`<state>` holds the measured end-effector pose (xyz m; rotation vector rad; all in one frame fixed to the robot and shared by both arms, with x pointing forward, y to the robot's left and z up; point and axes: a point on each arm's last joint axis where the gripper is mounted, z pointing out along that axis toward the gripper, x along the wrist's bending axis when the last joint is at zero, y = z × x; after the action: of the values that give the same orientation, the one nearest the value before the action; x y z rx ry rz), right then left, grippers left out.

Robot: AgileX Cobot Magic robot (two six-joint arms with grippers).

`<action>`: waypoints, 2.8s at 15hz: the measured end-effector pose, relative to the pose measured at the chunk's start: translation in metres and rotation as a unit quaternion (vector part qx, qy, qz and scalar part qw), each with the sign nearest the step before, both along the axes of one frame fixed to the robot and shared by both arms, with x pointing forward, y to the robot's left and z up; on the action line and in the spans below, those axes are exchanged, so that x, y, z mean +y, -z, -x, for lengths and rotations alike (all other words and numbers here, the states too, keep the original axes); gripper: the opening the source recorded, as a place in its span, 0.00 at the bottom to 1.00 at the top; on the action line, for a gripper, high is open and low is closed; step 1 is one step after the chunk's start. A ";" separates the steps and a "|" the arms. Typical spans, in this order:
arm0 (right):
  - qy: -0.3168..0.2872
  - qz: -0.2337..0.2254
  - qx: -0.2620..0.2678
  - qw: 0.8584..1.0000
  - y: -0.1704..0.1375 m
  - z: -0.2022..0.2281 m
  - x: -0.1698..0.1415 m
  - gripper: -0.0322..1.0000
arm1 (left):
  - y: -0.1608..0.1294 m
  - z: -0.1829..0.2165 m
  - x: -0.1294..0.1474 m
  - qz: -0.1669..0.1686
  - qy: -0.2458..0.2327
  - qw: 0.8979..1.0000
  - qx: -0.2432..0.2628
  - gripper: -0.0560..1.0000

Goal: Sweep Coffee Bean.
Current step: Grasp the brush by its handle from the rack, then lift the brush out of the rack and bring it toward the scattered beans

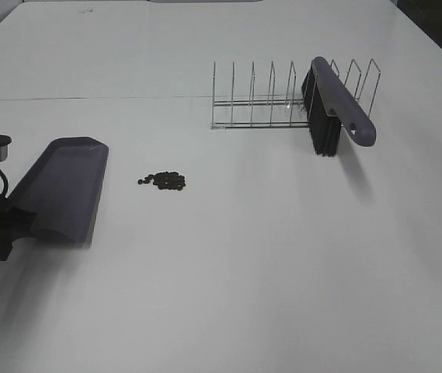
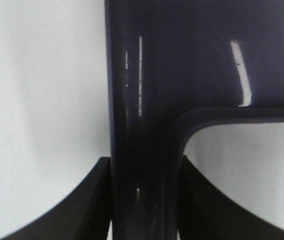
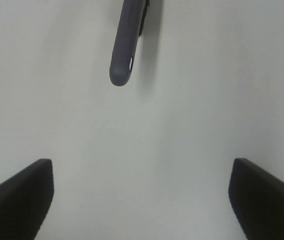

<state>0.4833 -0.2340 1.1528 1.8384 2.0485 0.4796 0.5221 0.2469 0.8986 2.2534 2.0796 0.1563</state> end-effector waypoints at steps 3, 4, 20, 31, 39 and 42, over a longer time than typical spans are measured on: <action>-0.034 0.024 0.023 0.999 0.015 -0.070 0.022 0.89 | 0.000 -0.001 -0.001 0.004 -0.003 1.000 -0.007 0.36; -0.047 0.029 0.034 0.998 0.026 -0.096 0.031 0.89 | 0.000 -0.001 -0.001 0.004 -0.003 1.000 -0.007 0.36; -0.043 0.033 0.110 0.992 0.212 -0.272 0.020 0.71 | 0.000 0.002 -0.002 0.013 -0.017 1.000 0.009 0.36; -0.025 0.038 0.041 0.998 0.117 -0.249 0.011 0.39 | 0.000 0.001 -0.002 0.012 -0.014 1.000 0.007 0.36; 0.025 0.066 0.040 0.997 0.073 -0.147 -0.014 0.39 | -0.001 0.001 0.005 -0.031 0.024 0.999 0.005 0.36; 0.028 0.056 0.033 0.997 0.091 -0.118 -0.018 0.39 | -0.002 0.000 0.005 -0.033 0.025 0.999 0.004 0.36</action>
<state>0.6008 -0.2524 1.0618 1.8637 2.0165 0.2860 0.5219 0.2522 0.9002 2.3448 2.0493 0.2153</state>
